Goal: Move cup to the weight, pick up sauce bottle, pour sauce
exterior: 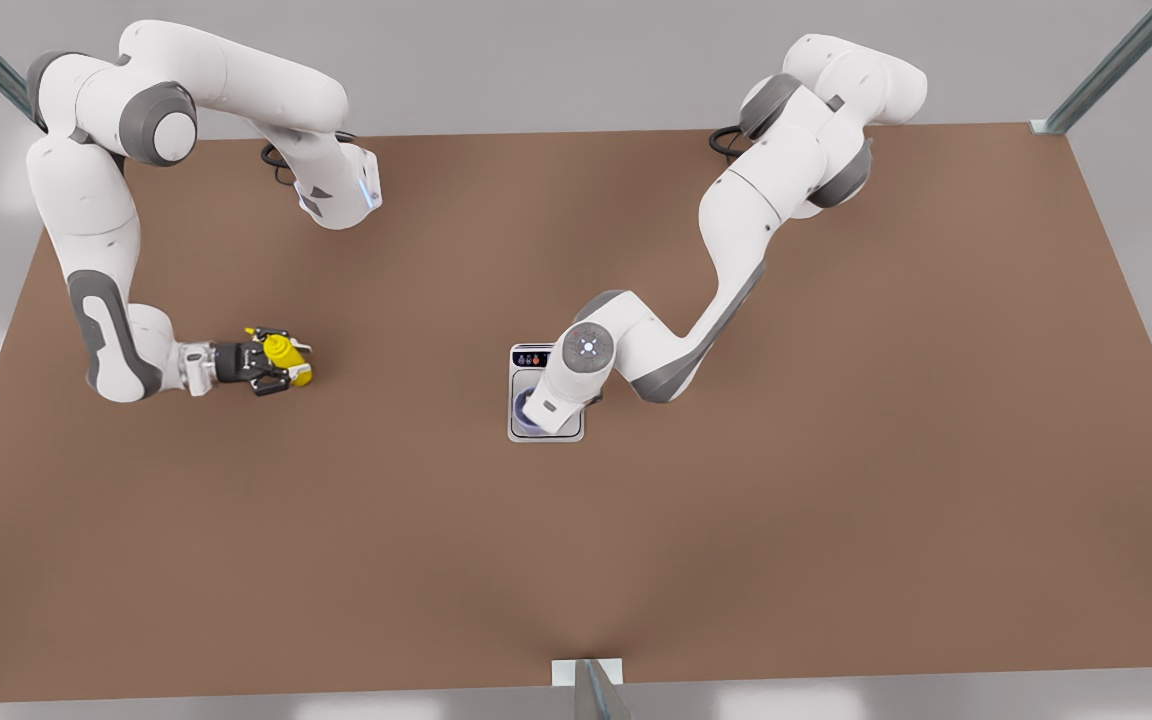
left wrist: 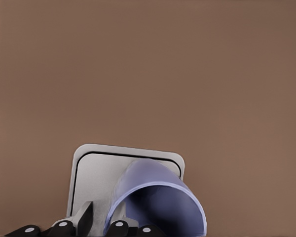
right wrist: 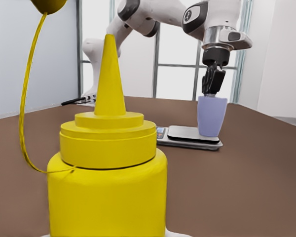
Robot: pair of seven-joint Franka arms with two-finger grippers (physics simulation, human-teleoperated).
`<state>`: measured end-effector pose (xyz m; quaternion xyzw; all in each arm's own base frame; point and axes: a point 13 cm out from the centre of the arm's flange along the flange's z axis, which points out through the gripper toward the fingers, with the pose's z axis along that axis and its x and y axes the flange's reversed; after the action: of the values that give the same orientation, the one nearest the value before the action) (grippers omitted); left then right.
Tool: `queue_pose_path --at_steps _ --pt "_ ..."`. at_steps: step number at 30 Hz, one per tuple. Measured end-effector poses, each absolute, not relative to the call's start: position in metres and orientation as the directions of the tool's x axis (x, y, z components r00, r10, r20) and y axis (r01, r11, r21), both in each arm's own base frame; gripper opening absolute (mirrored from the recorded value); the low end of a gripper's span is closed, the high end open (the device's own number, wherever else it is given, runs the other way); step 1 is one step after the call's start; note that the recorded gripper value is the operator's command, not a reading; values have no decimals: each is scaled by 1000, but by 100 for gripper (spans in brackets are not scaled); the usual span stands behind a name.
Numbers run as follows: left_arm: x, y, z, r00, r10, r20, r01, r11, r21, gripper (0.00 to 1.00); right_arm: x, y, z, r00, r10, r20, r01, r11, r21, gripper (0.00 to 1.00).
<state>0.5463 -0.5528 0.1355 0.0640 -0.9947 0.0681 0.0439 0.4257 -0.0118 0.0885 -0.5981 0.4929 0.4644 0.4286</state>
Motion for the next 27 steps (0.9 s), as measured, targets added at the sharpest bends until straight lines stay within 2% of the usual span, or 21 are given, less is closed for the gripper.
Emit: queue_pose_path --at_steps 4,8,10,12,14,15,16,18,23,27 --pt "546 -552 154 -983 -156 100 -169 976 -135 100 452 -5 112 162 -200 -966 -973 -196 -123 49" --pt "539 -553 224 -972 -184 143 -208 962 -179 100 533 39 174 383 -228 -895 -887 -362 -288 50" --pt "586 -479 322 -951 -276 137 -299 934 -196 100 567 75 205 472 -233 -850 -828 -447 -338 50" --pt "630 -359 375 -909 -396 126 -411 901 -135 100 582 116 222 523 -245 -817 -781 -521 -344 50" --pt "641 -269 416 -883 -455 114 -465 882 -82 100 595 161 234 581 -278 -765 -724 -606 -330 50" --pt "632 -234 417 -883 -459 97 -462 887 -6 100 601 184 240 613 -299 -732 -694 -646 -318 50" --pt "607 -193 408 -878 -475 55 -466 875 130 100 604 202 241 633 -326 -702 -675 -677 -294 50" --pt "568 -139 392 -866 -494 81 -466 854 234 100 608 233 240 667 -393 -633 -646 -728 -230 50" --pt "547 -124 371 -895 -394 211 -351 911 216 100 620 275 250 739 -561 -375 -615 -788 -33 50" --pt "540 -123 367 -906 -311 288 -273 948 165 100 608 309 243 732 -658 -178 -650 -752 107 50"
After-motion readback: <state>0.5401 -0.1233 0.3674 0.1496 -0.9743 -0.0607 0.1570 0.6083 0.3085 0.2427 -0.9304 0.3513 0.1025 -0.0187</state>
